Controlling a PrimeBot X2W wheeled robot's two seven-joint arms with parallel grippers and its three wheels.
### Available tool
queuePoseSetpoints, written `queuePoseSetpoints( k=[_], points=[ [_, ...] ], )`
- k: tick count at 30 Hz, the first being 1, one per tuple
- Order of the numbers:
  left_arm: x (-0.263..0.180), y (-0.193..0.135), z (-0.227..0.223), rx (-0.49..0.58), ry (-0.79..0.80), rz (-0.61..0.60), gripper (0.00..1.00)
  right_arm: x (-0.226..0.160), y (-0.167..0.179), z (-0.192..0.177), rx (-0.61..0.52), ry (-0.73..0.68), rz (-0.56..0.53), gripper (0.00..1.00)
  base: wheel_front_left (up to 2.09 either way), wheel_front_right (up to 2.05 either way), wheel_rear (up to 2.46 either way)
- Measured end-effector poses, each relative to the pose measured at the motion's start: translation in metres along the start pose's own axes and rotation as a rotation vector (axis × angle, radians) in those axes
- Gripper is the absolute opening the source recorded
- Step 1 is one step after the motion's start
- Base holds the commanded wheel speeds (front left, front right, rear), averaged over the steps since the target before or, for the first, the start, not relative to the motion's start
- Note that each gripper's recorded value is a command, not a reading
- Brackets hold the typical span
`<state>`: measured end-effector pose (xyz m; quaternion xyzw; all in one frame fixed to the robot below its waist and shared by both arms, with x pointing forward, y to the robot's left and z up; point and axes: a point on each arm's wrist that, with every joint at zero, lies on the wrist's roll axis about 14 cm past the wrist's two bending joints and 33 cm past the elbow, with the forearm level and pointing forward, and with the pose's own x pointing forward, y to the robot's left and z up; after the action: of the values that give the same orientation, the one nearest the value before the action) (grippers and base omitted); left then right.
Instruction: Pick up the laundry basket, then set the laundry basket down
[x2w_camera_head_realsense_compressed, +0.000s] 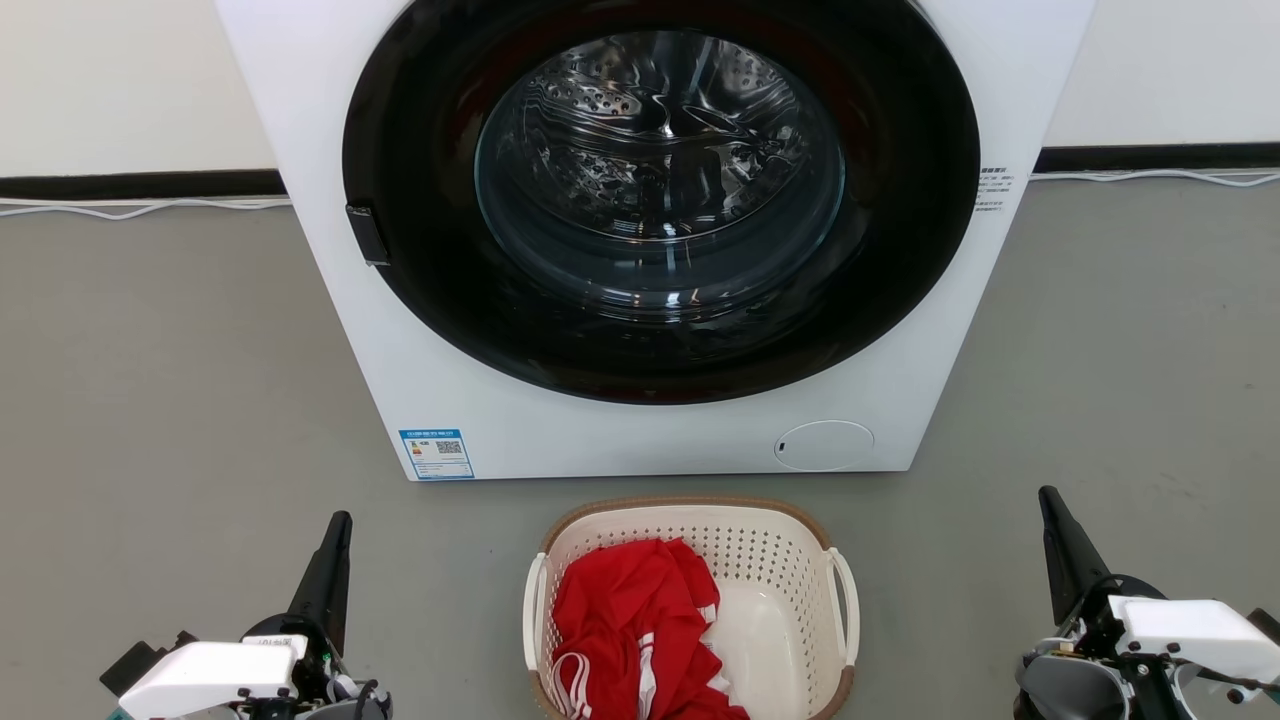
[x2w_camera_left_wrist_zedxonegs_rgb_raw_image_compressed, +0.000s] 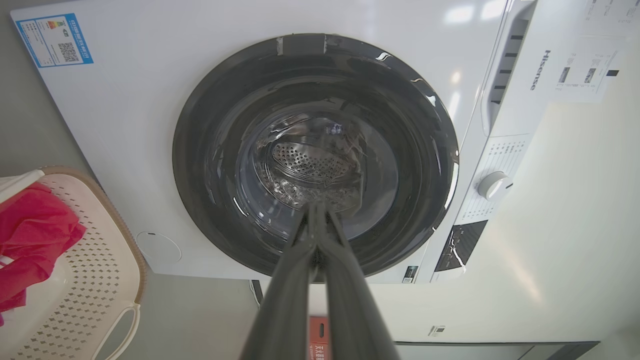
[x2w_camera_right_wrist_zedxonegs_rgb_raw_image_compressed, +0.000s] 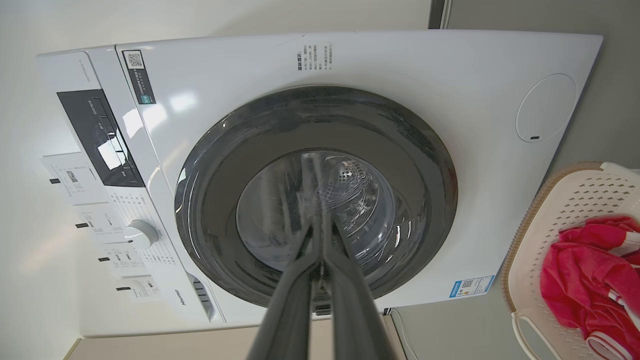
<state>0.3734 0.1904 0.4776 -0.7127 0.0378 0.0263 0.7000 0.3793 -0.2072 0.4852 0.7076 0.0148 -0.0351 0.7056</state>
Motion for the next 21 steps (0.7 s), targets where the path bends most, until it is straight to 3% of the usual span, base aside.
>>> queuePoseSetpoints(
  k=[12,13,18,21],
  points=[
    [0.0,0.0,0.0,0.0,0.0,0.0,0.0,0.0,0.0,0.0,0.0,0.0,0.0,0.0,0.0,0.0,0.0],
    [0.0,0.001,0.0,-0.001,-0.001,0.004,1.0,0.0,-0.001,0.0,0.0,0.0,-0.004,1.0,0.0,0.0,0.0],
    [-0.016,0.035,-0.002,-0.02,-0.007,0.104,1.0,-0.013,-0.032,-0.002,0.013,0.0,-0.094,1.0,0.0,0.0,0.0],
    [-0.017,0.038,-0.002,-0.02,-0.011,0.111,1.0,-0.014,-0.033,-0.004,0.013,0.003,-0.097,1.0,0.0,0.0,0.0]
  ],
)
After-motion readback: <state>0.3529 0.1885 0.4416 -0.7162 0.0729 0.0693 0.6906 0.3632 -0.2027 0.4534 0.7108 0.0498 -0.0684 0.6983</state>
